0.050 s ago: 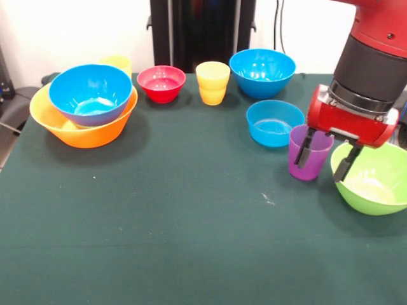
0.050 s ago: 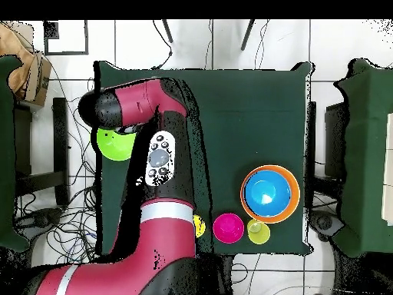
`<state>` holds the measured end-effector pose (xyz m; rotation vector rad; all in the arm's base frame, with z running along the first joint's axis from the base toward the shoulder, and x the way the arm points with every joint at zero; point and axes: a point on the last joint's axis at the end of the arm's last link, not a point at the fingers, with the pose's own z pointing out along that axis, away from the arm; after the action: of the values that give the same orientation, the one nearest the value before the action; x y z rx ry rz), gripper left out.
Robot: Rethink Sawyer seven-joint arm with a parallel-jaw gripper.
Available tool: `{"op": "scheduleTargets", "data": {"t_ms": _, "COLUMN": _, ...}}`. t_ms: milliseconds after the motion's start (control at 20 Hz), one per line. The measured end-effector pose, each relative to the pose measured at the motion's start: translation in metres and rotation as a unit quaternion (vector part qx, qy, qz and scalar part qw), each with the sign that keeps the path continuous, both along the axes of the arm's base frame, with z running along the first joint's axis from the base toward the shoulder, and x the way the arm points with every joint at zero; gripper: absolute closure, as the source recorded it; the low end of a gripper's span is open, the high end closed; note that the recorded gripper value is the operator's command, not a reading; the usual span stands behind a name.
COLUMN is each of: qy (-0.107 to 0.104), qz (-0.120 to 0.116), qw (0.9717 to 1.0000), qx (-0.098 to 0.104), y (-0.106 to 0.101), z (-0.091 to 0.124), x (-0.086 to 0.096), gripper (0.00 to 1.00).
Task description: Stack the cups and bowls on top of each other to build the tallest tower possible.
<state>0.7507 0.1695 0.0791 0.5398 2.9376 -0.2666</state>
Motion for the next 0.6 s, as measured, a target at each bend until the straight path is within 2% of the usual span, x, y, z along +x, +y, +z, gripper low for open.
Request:
{"op": "scheduleTargets", "data": {"t_ms": 150, "qy": -0.006, "qz": -0.004, "qw": 1.0000, "qx": 0.004, "y": 0.0032, "z": 0.0058, "x": 0.0047, "gripper": 0.00}}
{"op": "scheduleTargets", "data": {"t_ms": 600, "qy": -0.007, "qz": 0.000, "qw": 1.0000, "qx": -0.005, "y": 0.0062, "z": 0.0079, "x": 0.0022, "gripper": 0.00}}
